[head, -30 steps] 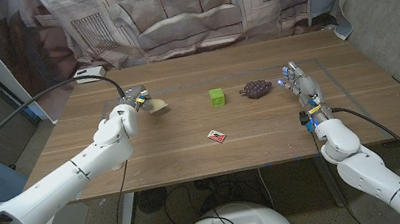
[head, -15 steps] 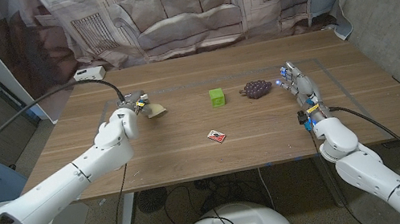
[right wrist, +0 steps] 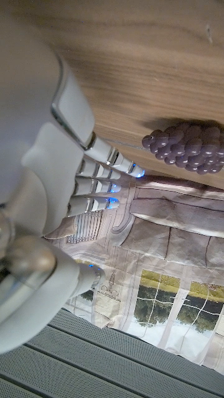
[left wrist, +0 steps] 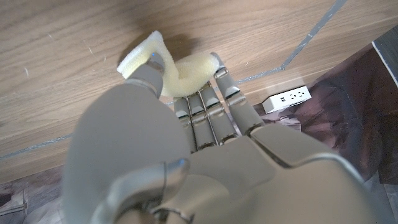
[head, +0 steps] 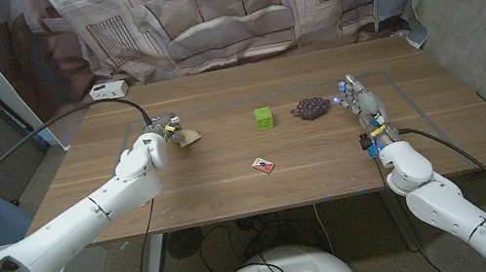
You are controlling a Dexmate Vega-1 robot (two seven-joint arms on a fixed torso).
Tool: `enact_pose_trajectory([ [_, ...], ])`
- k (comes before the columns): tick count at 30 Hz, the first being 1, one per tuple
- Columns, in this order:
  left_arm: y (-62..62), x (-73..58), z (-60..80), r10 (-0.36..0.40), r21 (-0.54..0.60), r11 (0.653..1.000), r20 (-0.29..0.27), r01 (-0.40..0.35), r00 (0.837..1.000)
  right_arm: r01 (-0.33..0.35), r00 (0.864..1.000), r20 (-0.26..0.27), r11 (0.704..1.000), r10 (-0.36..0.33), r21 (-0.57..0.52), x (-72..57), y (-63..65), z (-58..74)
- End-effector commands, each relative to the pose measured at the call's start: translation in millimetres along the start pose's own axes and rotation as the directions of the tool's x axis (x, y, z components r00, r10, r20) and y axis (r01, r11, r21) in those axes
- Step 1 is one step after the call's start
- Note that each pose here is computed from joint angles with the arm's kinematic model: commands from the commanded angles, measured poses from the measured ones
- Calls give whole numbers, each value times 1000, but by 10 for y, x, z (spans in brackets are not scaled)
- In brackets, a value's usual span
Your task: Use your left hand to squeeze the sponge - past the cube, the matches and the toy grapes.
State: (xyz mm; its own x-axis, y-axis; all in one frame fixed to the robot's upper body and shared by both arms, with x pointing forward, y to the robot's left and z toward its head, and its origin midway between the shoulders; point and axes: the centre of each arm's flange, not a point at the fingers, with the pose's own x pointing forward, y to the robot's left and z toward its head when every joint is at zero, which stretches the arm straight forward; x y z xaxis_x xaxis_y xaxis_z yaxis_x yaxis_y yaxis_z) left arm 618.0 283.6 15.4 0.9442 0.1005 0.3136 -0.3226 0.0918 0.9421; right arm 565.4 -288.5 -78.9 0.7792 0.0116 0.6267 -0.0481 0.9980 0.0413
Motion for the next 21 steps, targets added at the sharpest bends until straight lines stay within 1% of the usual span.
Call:
enact_pose_trajectory([
  [1, -19, 55, 4, -31, 11, 999, -3, 31, 999, -8, 1000, -8, 1000, 8, -1, 14, 4, -9],
  [8, -11, 72, 3, -51, 22, 998, -2, 51, 999, -4, 1000, -7, 1000, 4, 2, 10, 0, -21],
  [17, 1, 74, -1, -56, 26, 998, -1, 56, 998, 0, 1000, -3, 1000, 0, 6, 1, -18, -29],
  [21, 42, 67, -1, -47, 30, 998, -2, 47, 999, -1, 1000, -2, 1000, 1, 4, -1, -20, -29],
])
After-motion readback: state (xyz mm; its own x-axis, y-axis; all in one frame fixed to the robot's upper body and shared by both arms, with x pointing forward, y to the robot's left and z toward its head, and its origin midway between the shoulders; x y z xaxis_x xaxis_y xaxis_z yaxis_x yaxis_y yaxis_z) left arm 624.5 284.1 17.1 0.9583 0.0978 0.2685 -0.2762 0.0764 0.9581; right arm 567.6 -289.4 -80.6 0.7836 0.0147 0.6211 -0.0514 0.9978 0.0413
